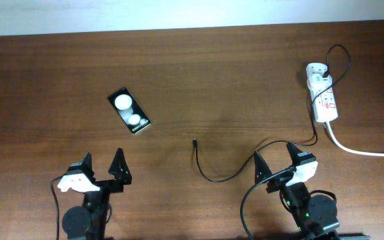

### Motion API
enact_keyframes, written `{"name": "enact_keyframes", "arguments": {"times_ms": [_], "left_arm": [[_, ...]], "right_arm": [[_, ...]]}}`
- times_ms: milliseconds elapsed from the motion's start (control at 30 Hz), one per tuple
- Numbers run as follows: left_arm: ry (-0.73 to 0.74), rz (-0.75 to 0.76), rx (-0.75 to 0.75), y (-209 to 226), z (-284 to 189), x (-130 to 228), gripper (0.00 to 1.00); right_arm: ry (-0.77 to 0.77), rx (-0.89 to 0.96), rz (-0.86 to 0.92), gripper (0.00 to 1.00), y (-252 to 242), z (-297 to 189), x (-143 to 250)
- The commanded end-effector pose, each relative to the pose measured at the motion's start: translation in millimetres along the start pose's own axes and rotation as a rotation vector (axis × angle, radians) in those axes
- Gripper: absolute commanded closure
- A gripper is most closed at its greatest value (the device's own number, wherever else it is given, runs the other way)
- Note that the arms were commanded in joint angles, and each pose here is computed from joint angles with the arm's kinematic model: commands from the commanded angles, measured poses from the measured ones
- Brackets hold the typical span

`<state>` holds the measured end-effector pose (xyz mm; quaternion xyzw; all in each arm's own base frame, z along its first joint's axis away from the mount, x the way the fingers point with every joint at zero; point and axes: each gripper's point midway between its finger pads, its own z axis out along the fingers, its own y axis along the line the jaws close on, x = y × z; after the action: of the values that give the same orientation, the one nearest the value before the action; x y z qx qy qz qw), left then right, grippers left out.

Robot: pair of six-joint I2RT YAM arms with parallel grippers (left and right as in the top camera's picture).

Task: Plug charger to phone and switch on socket

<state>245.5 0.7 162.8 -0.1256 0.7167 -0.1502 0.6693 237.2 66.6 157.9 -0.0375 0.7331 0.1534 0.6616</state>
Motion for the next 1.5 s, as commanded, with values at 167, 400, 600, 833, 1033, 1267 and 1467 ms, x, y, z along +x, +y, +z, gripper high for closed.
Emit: {"name": "enact_keyframes", "arguments": {"times_ms": [167,400,600,833,1033,1267,1467], "left_arm": [[0.002,0.018,-0.002,1,0,2,0.01],[0.002,0.018,-0.002,1,0,2,0.01],[0.002,0.018,-0.002,1,0,2,0.01],[0.002,0.018,-0.002,1,0,2,0.01],[0.000,0.019,-0.002,1,0,1,0.01],[0.014,0.025,0.107,-22,-3,-5,0.01],[0.131,0.124,0.059,-43,-5,-62,0.01]], "right_arm": [[-0.002,-0.002,-0.010,0.01,0,0,1],[-0.002,-0.002,-0.010,0.01,0,0,1],[-0.002,-0.002,-0.010,0.01,0,0,1],[-0.002,-0.002,-0.010,0.01,0,0,1],[-0.002,-0.002,-0.010,0.01,0,0,1],[-0.002,-0.002,-0.011,0.01,0,0,1],[-0.002,-0.002,-0.010,0.01,0,0,1]]}}
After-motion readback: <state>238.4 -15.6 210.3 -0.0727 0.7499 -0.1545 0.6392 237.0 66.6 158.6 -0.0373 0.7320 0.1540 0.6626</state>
